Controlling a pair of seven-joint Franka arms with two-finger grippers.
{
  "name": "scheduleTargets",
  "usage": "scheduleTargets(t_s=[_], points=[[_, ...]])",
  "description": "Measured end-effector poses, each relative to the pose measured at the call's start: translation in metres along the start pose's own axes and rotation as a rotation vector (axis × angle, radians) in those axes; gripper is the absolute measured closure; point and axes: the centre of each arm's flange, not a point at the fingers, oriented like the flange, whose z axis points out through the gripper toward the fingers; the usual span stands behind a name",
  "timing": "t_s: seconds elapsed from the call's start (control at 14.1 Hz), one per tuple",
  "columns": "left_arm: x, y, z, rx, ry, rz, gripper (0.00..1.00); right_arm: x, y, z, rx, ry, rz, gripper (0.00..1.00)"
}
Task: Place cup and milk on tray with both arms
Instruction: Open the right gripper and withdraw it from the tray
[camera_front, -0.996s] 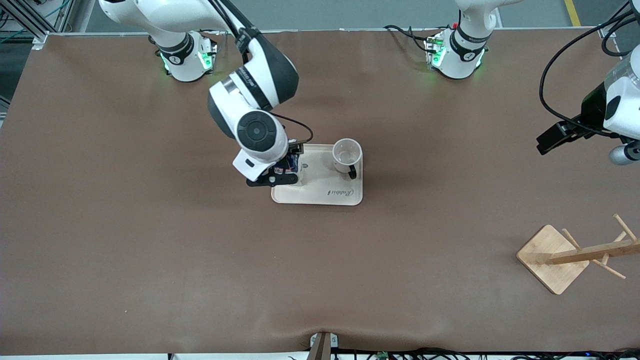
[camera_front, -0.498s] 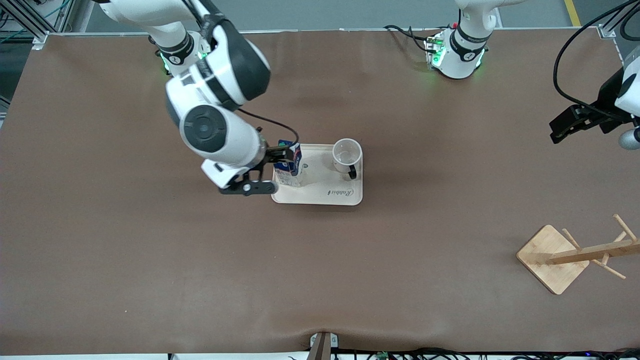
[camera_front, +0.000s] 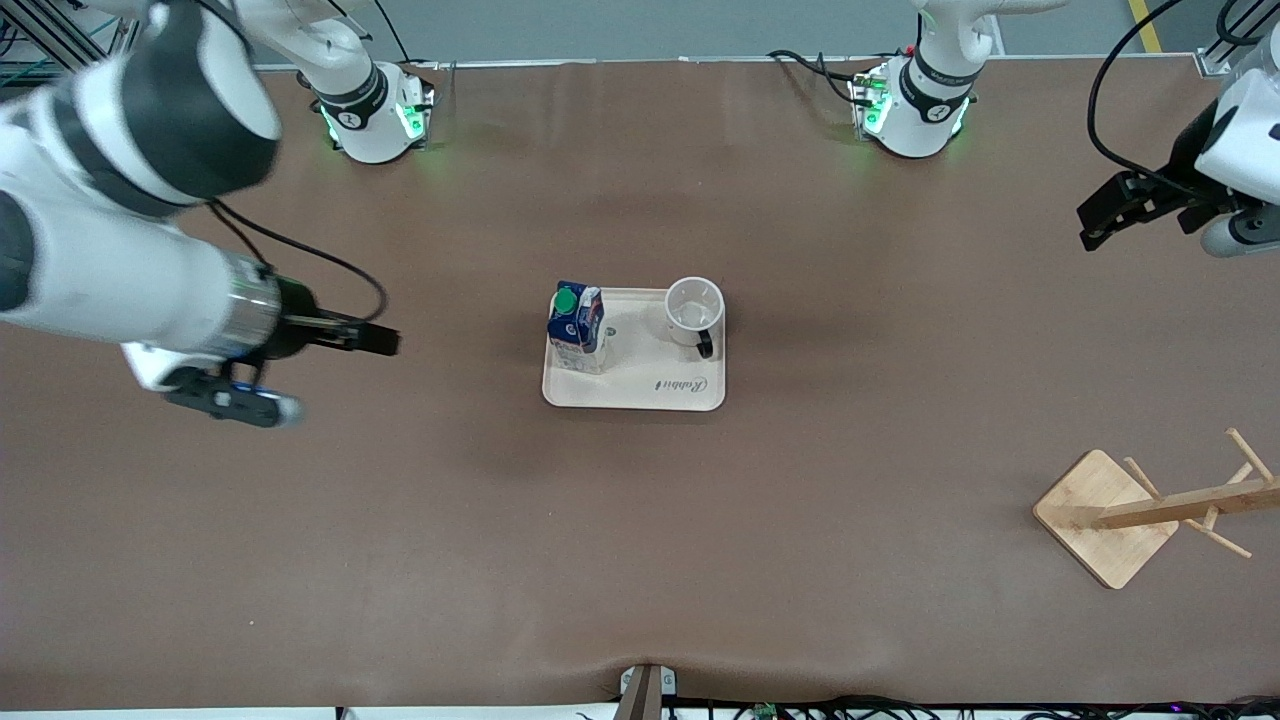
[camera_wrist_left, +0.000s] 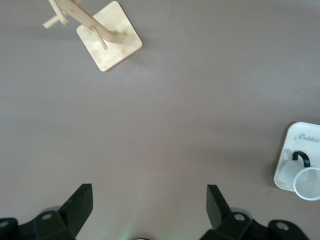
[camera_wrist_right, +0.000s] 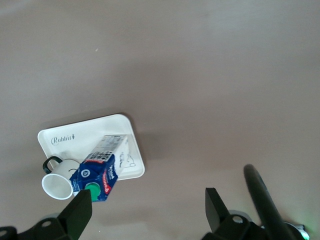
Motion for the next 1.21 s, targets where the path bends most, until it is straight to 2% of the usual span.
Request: scheduleTargets(t_s=[0.14, 0.28, 0.43, 0.71, 0.92, 1.07, 1.21], points=[[-0.009, 0.000, 0.002, -0.020, 0.007, 0.012, 0.00, -0.004, 0.036, -0.031, -0.029, 0.045, 0.012, 0.00], [-0.014, -0.003, 0.003, -0.022, 0.011, 0.021, 0.00, -0.004, 0.074, -0.050, -0.073, 0.087, -0.074, 0.00], [-0.017, -0.008, 0.002, -0.023, 0.016, 0.037, 0.00, 0.006, 0.120, -0.055, -0.067, 0.117, -0.138, 0.00], [-0.020, -0.009, 0.000, -0.025, 0.019, 0.057, 0.00, -0.003, 0.185, -0.025, -0.035, 0.183, -0.111, 0.00], [-0.022, -0.005, 0.001, -0.025, 0.018, 0.065, 0.00, -0.036, 0.204, 0.004, -0.033, 0.196, -0.128, 0.00], [-0.022, -0.005, 0.000, -0.025, 0.018, 0.066, 0.00, -0.046, 0.204, -0.006, -0.051, 0.227, -0.188, 0.00], [-0.022, -0.005, 0.000, -0.027, 0.019, 0.065, 0.00, -0.048, 0.200, -0.027, -0.071, 0.224, -0.218, 0.00]])
